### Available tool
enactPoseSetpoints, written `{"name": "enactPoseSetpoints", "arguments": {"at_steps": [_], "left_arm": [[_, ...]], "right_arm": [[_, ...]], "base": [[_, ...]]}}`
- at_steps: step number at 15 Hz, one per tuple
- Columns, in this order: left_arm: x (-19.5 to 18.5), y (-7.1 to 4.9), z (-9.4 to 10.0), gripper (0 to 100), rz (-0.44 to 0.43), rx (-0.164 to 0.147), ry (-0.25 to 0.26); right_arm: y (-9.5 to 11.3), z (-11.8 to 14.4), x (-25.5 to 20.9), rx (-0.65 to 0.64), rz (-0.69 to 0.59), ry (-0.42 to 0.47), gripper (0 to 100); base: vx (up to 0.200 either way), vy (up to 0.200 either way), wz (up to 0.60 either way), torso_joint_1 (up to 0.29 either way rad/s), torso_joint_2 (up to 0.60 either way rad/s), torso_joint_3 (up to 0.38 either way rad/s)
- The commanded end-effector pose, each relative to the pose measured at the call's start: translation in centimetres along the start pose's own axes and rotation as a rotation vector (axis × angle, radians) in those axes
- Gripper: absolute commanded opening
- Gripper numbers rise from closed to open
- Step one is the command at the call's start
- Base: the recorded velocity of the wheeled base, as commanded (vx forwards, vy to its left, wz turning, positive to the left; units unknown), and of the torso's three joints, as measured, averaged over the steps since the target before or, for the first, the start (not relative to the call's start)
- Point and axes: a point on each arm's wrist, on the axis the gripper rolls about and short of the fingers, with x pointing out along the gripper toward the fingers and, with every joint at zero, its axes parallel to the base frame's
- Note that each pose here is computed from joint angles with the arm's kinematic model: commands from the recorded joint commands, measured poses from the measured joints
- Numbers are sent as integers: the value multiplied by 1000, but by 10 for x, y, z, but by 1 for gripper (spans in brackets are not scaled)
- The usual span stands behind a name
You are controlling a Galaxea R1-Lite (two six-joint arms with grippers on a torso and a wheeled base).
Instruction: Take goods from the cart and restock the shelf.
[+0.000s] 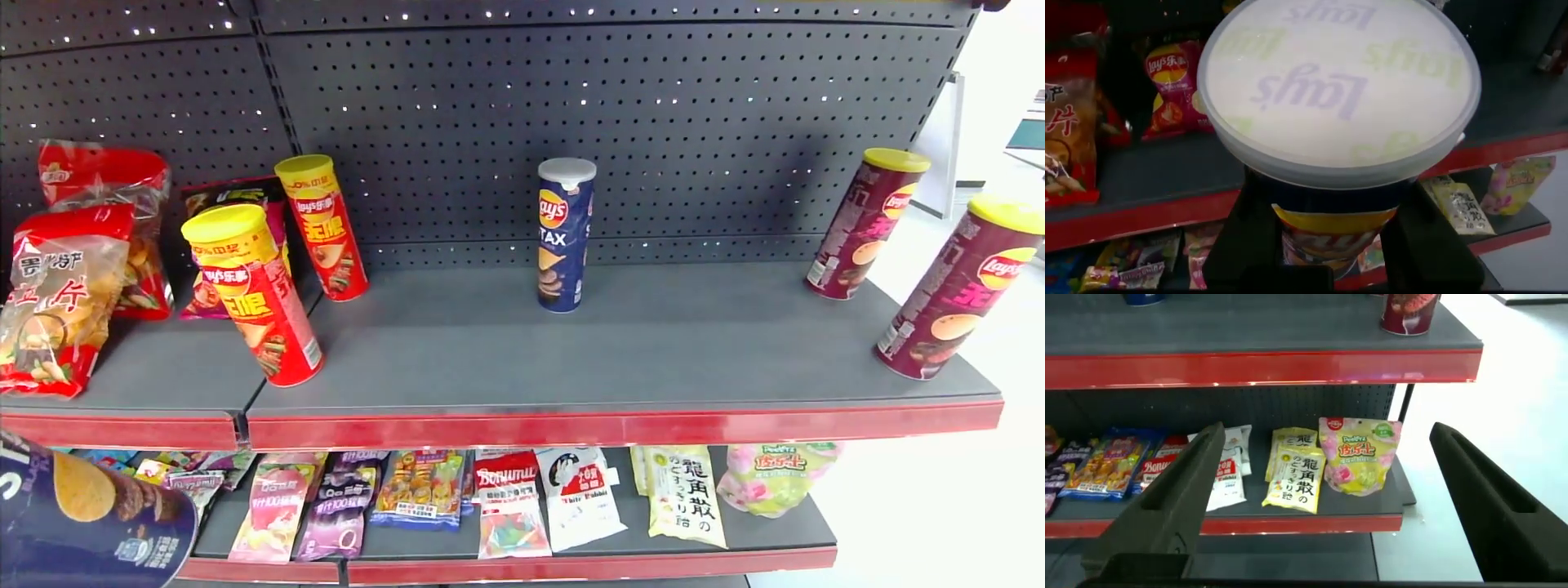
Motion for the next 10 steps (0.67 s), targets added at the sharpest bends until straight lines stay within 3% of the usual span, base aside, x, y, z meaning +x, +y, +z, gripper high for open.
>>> {"name": "enactPoseSetpoints", "arguments": {"at_steps": [1, 6, 10], "left_arm": [[-7, -3, -2, 0, -1, 5, -11], [-24, -12, -18, 0, -5, -6, 14], [-31, -13, -34, 0, -40, 56, 32]], "right_arm": [[0, 0, 0, -2, 3, 1, 100], [0, 0, 0, -4, 4, 5, 100], [2, 2, 0, -38, 75, -10, 100]], "base": [[0, 0, 0, 0, 0, 0], [0, 0, 0, 0, 0, 0], [0, 0, 0, 0, 0, 0]]}}
